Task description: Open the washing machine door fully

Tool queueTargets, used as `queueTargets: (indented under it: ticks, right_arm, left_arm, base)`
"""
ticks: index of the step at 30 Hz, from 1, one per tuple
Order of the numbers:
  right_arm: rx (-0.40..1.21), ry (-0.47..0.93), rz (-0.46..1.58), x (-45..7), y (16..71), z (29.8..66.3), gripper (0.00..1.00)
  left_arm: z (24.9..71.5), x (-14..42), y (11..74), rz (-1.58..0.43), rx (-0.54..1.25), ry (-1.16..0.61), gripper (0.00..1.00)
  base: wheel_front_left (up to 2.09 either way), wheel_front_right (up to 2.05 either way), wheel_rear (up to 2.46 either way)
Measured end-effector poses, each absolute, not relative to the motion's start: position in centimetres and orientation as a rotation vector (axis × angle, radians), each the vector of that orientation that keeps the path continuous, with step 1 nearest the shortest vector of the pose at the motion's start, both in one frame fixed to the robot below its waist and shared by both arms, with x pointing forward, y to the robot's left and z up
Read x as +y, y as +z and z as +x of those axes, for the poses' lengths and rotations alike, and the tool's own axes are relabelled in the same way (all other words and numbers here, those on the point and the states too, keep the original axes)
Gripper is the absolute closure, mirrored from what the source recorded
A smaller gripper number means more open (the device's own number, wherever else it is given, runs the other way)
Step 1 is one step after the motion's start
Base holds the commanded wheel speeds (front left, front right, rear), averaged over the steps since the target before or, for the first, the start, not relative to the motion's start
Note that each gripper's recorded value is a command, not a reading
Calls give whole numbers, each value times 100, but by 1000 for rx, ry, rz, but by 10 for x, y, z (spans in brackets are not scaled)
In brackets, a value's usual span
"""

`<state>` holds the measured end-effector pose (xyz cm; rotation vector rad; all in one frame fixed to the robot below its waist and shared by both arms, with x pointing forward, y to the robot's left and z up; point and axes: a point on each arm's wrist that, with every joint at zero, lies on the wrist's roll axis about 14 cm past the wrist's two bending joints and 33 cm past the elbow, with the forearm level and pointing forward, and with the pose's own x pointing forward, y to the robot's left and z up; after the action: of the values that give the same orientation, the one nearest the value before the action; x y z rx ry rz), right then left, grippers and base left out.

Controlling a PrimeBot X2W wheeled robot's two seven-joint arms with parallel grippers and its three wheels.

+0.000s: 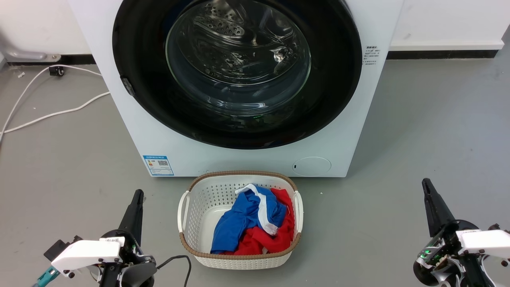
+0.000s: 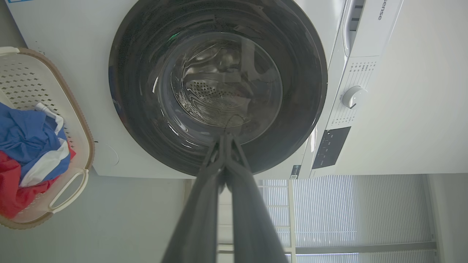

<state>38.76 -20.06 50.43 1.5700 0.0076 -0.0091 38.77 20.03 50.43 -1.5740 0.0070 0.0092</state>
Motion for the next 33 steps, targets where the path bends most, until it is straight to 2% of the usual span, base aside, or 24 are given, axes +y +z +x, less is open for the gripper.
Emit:
queueTargets:
  ticks: [33]
  right_arm:
    - [7,-9,1571,-201,504,388,100]
  left_arm:
    - [388,200,504,-1572,7,9,100]
  base:
    - [0,0,0]
